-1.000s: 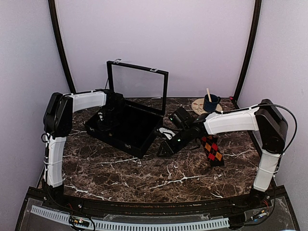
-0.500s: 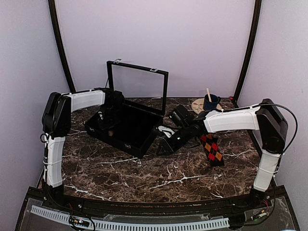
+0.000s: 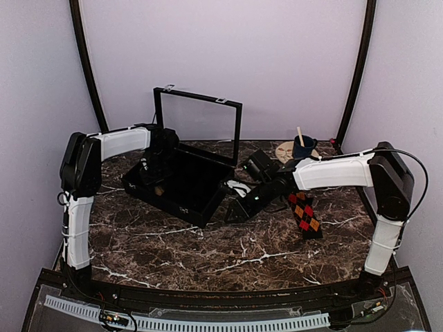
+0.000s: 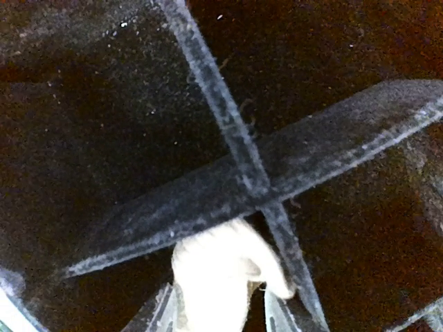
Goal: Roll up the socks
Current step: Place the sock in the storage box, then move the sock to the center of the board.
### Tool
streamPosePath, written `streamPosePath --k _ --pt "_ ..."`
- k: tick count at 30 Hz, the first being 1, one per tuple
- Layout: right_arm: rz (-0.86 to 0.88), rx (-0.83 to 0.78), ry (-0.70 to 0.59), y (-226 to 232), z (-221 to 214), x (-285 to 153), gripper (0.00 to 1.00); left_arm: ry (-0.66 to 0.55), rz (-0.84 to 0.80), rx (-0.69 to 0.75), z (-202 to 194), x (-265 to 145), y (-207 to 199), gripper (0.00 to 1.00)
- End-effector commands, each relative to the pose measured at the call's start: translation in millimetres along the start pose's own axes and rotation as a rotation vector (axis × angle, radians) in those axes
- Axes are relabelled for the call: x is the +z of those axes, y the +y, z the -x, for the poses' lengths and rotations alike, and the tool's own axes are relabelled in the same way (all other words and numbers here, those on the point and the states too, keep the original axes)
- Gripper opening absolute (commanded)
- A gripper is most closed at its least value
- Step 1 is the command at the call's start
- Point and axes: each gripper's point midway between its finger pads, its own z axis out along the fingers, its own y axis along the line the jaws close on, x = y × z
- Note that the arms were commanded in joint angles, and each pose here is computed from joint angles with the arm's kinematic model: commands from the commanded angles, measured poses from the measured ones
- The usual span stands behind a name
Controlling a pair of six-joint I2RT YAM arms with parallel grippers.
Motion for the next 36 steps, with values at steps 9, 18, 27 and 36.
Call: streamPosePath --k 9,18,27,36 --pt "-0.004 -0.026 -0.049 4 21 -6 0.46 -0.088 -0.086 -0.019 15 -69 9 0.47" --pt "-0.091 -0.009 -0.104 -5 32 -19 0.46 -0.176 -0.208 0.032 21 -108 2 0.48" --pt "-0.502 0.178 -0.218 -68 31 -68 0.46 -0.383 -0.502 0.417 -43 -153 -46 0.44" --pt "-0.84 0.437 -0.217 -119 -23 -117 0.43 -0.436 -0.582 0.876 -178 -138 -42 0.41"
